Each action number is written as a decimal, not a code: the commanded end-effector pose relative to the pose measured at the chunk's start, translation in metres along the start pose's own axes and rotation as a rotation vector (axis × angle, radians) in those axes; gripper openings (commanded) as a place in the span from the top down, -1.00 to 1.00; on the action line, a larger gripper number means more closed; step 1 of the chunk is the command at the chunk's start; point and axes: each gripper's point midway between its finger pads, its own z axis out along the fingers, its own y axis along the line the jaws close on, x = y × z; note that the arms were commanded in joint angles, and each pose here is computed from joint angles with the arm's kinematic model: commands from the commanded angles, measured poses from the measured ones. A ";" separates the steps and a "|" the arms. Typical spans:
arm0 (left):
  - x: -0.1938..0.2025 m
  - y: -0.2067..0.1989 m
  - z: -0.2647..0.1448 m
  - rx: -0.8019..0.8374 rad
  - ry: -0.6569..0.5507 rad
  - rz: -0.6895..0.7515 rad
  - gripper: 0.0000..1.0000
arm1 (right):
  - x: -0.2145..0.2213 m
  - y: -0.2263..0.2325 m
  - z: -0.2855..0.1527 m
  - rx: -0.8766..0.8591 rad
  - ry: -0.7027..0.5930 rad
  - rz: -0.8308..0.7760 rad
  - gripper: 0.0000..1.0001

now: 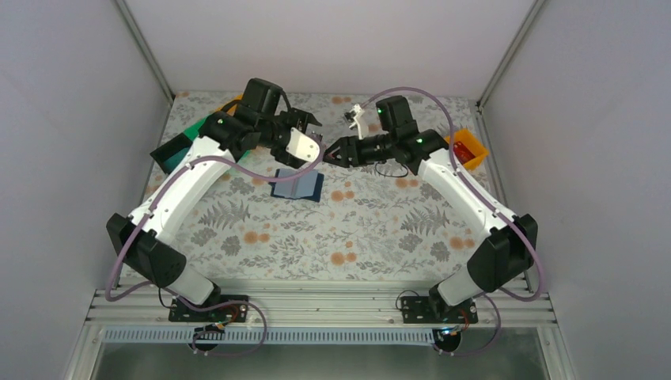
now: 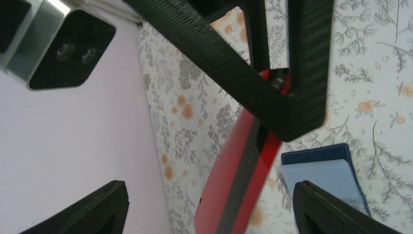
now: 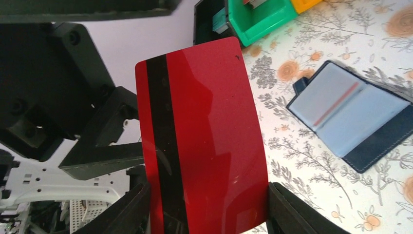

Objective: Take the credit cards out of the card holder

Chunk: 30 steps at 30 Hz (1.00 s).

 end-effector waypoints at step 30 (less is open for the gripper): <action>0.006 -0.041 -0.011 0.151 0.070 -0.583 0.95 | -0.014 0.057 -0.053 0.068 -0.113 -0.358 -0.98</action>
